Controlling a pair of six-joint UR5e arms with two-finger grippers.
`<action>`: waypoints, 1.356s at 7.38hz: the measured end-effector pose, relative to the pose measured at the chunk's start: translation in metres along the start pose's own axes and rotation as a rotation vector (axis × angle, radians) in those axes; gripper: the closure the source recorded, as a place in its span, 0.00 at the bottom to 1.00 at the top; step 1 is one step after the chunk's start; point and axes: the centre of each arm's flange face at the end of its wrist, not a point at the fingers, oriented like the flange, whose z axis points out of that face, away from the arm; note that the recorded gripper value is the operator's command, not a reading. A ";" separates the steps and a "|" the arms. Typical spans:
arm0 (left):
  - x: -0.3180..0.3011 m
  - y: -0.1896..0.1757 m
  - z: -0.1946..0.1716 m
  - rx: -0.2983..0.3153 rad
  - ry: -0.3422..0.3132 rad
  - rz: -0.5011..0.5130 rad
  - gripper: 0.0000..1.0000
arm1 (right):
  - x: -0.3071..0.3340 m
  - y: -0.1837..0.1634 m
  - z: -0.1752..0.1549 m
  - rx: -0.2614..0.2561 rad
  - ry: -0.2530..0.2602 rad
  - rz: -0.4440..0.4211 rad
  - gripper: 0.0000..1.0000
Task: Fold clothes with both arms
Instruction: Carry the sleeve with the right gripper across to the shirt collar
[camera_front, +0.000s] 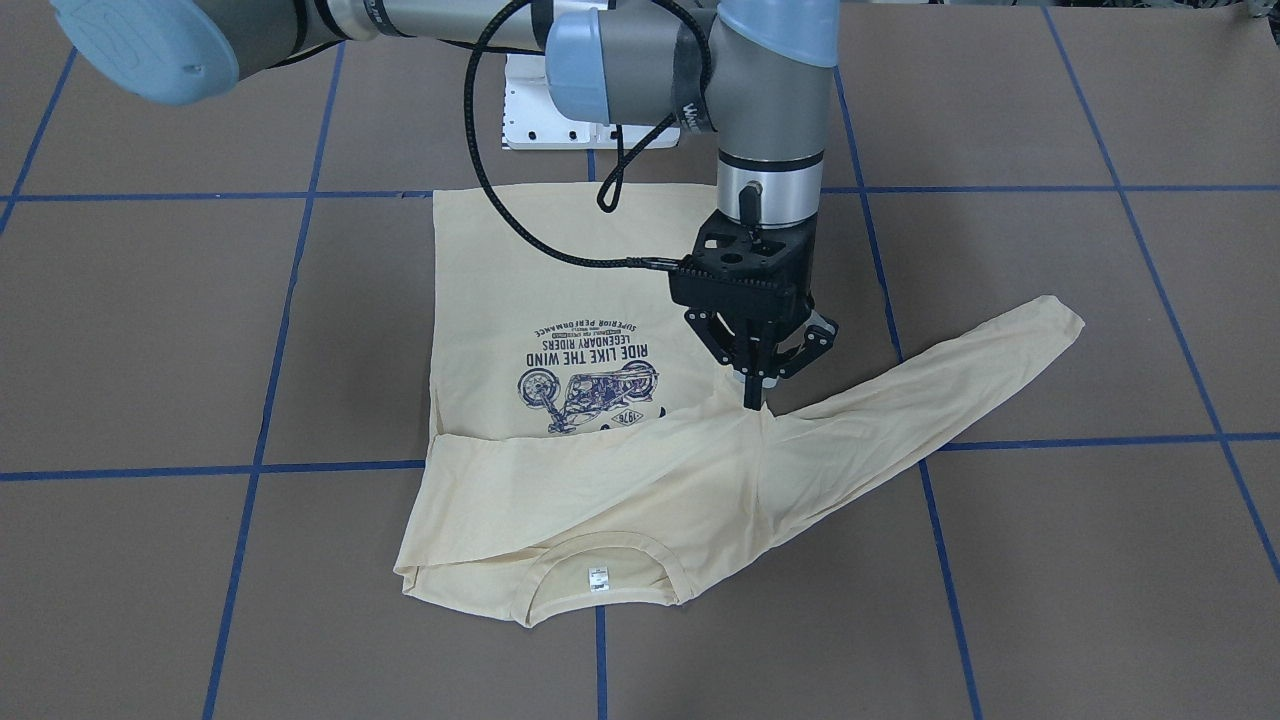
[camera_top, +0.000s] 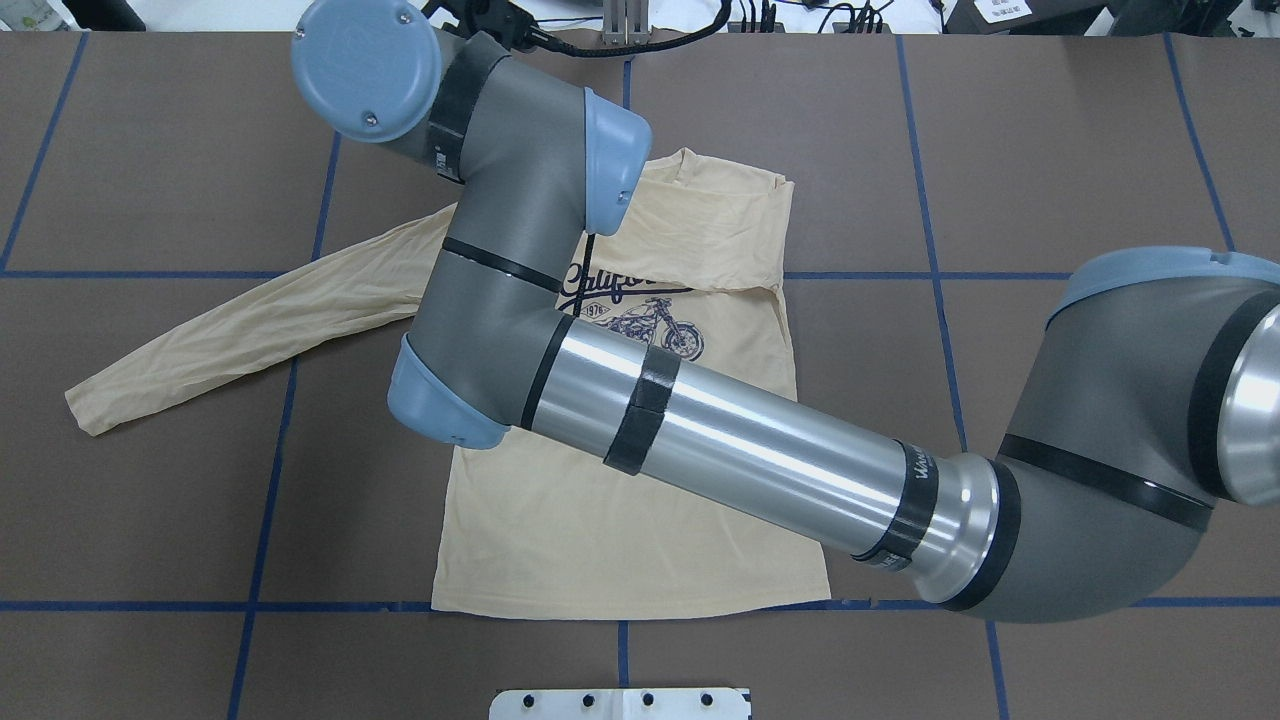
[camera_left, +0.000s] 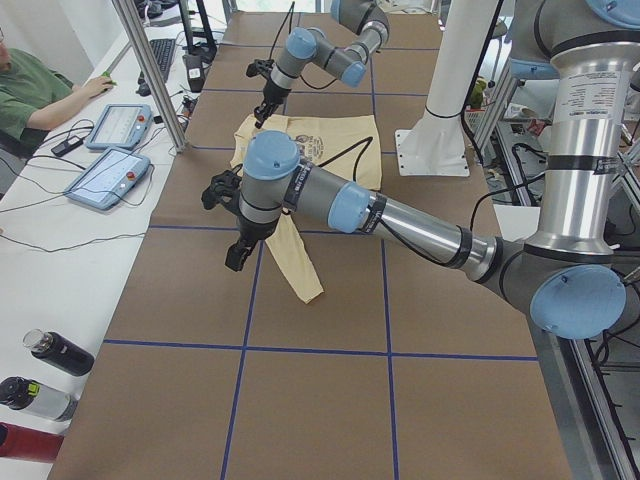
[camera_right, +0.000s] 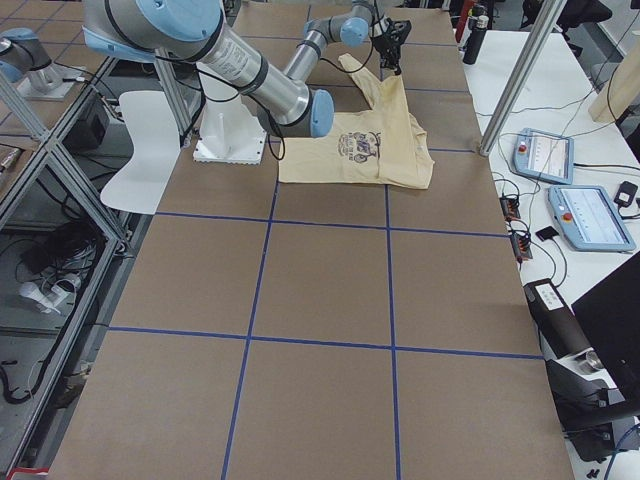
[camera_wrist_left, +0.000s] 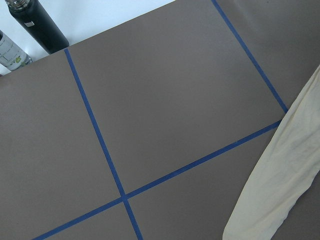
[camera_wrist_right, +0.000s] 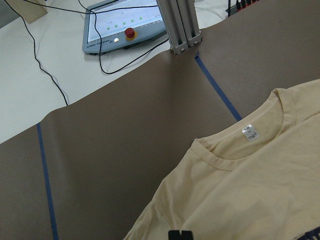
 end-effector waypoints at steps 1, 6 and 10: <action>0.000 0.000 0.000 0.001 0.000 0.001 0.00 | -0.017 0.002 0.002 0.000 -0.002 0.020 0.01; 0.019 -0.008 -0.003 0.030 0.032 0.055 0.00 | -0.027 -0.072 0.003 -0.139 0.097 0.045 0.00; 0.093 -0.004 0.059 0.017 0.130 0.157 0.00 | 0.153 -0.212 0.007 -0.262 0.180 -0.142 0.00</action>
